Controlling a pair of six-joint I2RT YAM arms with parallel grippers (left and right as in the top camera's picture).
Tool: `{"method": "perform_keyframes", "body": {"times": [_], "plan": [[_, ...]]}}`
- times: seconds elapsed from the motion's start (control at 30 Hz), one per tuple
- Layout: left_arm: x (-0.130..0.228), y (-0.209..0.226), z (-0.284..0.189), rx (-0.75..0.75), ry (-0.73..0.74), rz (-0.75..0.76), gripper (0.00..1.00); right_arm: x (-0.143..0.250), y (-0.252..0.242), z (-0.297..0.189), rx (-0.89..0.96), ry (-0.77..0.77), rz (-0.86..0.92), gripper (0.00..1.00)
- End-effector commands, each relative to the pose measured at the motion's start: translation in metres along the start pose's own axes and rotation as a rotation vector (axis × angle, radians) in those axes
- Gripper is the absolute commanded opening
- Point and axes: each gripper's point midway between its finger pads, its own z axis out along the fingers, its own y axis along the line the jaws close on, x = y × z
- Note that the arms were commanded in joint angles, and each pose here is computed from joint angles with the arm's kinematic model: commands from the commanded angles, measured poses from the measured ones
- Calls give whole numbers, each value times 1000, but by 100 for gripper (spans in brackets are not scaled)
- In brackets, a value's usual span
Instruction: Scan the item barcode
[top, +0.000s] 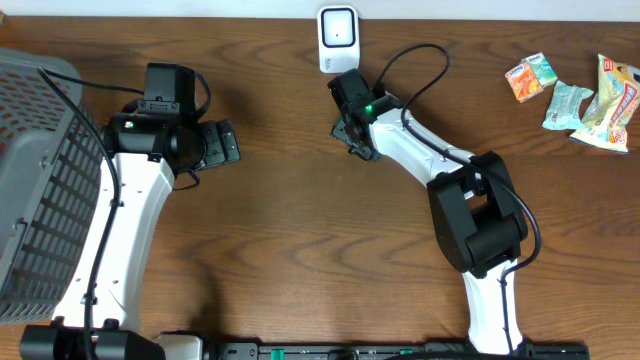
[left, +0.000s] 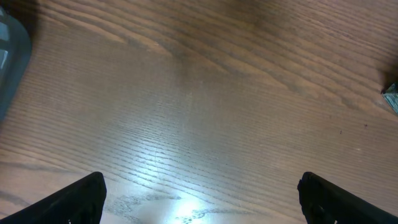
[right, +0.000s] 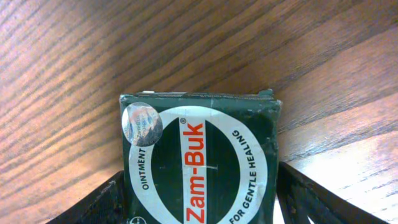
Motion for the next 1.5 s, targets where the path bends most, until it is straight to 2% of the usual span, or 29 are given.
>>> {"method": "perform_keyframes", "body": {"times": [0.0, 0.07, 0.13, 0.27, 0.3, 0.37, 0.4, 0.43, 0.53, 0.6, 0.73, 0.83, 0.87, 0.97, 1.23, 1.47], "plan": [[-1, 2, 0, -13, -2, 5, 98, 2, -6, -4, 4, 19, -211, 68], [-1, 2, 0, -13, -2, 5, 98, -6, -1, -15, -24, -1, -341, 64], [-1, 2, 0, -13, -2, 5, 98, -14, 7, -35, -77, -21, -585, 64], [-1, 2, 1, -13, -1, 5, 98, -8, 6, -59, -120, 0, -1009, 68], [-1, 2, 1, -13, -1, 5, 98, -9, 4, -61, -117, 1, -1049, 69], [-1, 2, 0, -13, -2, 5, 98, -12, -3, -64, -108, 6, -1136, 75], [-1, 2, 0, -13, -2, 5, 98, -15, -7, -64, -103, 9, -1157, 88], [-1, 2, 0, -13, -2, 5, 98, -18, -8, -63, -103, 7, -1144, 99], [-1, 2, 0, -13, -2, 5, 98, -26, -11, -61, -108, 9, -956, 99], [-1, 2, 1, -13, -1, 5, 98, -32, -14, -60, -106, 18, -742, 99], [-1, 2, 0, -13, -2, 5, 98, -35, -12, -58, -111, 20, -423, 99], [-1, 2, 0, -13, -2, 5, 98, -35, -8, -57, -118, 21, -290, 98], [-1, 2, 1, -13, -1, 5, 98, -33, -6, -56, -121, 22, -251, 95], [-1, 2, 0, -13, -2, 5, 98, -29, -1, -49, -124, 24, -238, 93], [-1, 2, 0, -13, -2, 5, 98, -15, -16, -10, -29, 53, -255, 96], [-1, 2, 0, -13, -2, 5, 98, -1, -20, 5, 0, 84, -273, 89]]}}
